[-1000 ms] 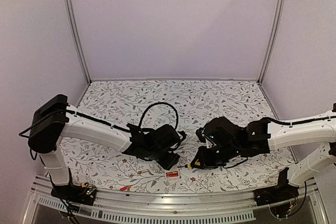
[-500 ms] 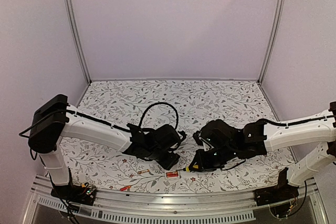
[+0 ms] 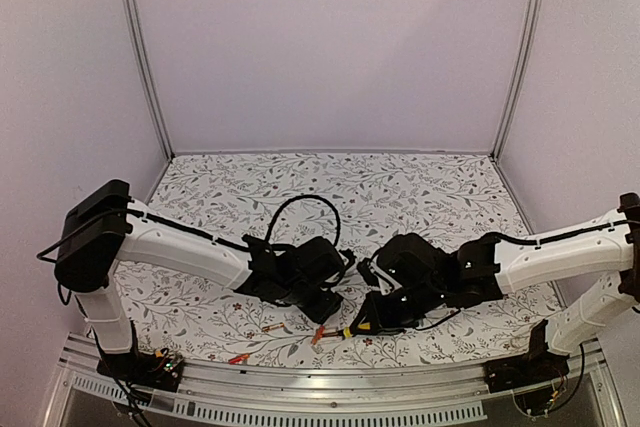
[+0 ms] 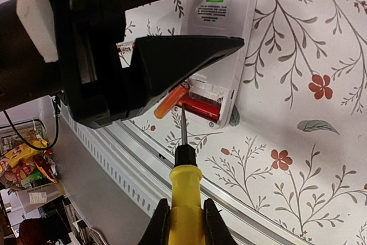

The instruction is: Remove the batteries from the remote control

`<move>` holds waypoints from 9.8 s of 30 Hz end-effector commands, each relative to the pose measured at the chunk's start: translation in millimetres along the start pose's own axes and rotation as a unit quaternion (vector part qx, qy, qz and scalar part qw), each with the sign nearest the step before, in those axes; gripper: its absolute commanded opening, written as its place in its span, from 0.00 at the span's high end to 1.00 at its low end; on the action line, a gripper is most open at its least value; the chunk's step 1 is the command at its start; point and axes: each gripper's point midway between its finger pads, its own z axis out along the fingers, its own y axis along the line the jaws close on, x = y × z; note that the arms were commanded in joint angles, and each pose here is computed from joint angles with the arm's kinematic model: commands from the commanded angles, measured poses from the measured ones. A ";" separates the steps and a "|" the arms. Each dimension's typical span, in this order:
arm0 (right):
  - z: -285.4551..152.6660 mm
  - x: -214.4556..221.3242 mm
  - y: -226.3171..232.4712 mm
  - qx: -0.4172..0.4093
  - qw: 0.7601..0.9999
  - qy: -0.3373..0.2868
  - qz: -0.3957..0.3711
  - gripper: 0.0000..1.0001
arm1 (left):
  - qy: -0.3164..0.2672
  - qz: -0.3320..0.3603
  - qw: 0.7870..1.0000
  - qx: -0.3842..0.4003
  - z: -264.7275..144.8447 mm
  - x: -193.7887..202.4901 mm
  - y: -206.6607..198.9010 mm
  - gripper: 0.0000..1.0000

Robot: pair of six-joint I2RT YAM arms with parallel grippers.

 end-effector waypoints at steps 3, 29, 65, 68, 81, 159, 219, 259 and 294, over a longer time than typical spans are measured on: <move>10.2 3.8 4.9 -0.021 1.000 0.007 -0.005 1.00 | 0.174 0.015 0.984 -0.022 21.2 103.7 14.1 0.42; -31.2 -14.6 -40.9 0.075 0.996 -0.049 0.016 1.00 | 0.036 -0.107 0.992 0.059 -35.6 16.2 7.2 0.18; -46.3 -39.8 -12.9 -0.005 0.997 -0.066 -0.040 1.00 | -0.034 -0.062 0.983 0.168 -34.7 19.9 1.3 0.14; -44.0 -47.2 -7.5 -0.034 0.996 -0.048 -0.067 1.00 | -0.028 -0.022 0.987 0.154 -30.4 27.8 -12.5 0.15; -24.3 -49.8 -12.8 -0.066 0.993 0.005 -0.099 1.00 | 0.015 0.034 0.995 0.090 -8.0 53.7 -14.9 0.24; 35.7 -41.3 -23.8 -0.099 0.987 0.095 -0.079 1.00 | -0.010 0.119 0.987 0.103 -4.2 57.2 -13.8 0.56; -69.7 -138.9 -117.8 0.075 0.962 -0.253 0.075 1.00 | -0.254 -0.170 0.952 -0.007 -140.0 -94.6 140.1 0.13; -178.0 -251.6 -193.0 0.154 0.907 -0.392 0.014 0.01 | -0.394 -0.333 0.850 -0.107 -196.6 -55.9 352.2 0.12; -321.9 -182.6 -323.3 0.386 0.640 -0.664 -0.037 0.01 | -0.447 -0.306 0.742 -0.396 -222.4 96.2 451.8 0.00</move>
